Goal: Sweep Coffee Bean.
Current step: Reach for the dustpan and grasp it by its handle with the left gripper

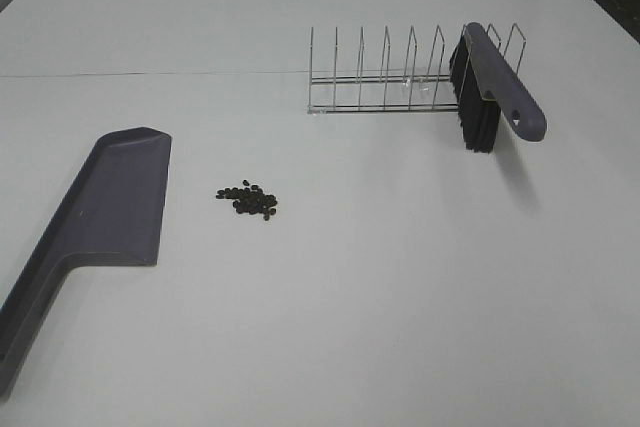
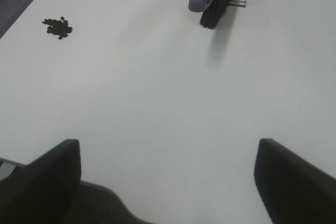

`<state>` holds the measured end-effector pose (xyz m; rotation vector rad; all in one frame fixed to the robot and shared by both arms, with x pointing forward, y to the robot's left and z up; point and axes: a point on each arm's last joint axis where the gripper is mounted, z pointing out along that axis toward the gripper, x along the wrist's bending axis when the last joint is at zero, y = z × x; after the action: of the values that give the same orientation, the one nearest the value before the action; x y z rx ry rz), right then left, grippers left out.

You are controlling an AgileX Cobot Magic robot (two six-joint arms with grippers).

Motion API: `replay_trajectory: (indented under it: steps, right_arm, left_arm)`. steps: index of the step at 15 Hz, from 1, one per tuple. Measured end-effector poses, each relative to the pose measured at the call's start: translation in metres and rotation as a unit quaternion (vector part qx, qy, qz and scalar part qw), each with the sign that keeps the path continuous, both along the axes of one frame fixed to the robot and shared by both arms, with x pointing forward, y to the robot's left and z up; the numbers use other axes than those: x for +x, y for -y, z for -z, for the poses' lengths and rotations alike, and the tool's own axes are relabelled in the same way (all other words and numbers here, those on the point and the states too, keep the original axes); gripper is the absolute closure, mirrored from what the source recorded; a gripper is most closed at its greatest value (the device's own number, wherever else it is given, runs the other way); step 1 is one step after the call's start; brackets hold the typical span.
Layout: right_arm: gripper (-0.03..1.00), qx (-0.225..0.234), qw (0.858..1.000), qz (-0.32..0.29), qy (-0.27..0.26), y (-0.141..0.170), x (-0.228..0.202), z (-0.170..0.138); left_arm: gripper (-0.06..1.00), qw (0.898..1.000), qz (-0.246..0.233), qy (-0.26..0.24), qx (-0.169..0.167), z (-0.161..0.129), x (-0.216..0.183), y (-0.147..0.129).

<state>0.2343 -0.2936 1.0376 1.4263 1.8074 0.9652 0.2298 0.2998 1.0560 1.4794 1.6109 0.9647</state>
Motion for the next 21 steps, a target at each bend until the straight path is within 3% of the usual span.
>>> replay_trajectory:
  steps: [21]
  right_arm:
    - [0.22,0.006,1.000,0.021,-0.002,0.0026,0.0004,0.0002]
  left_arm:
    - [0.11,1.000,0.000,0.000,0.000,0.0000,0.0000,0.0000]
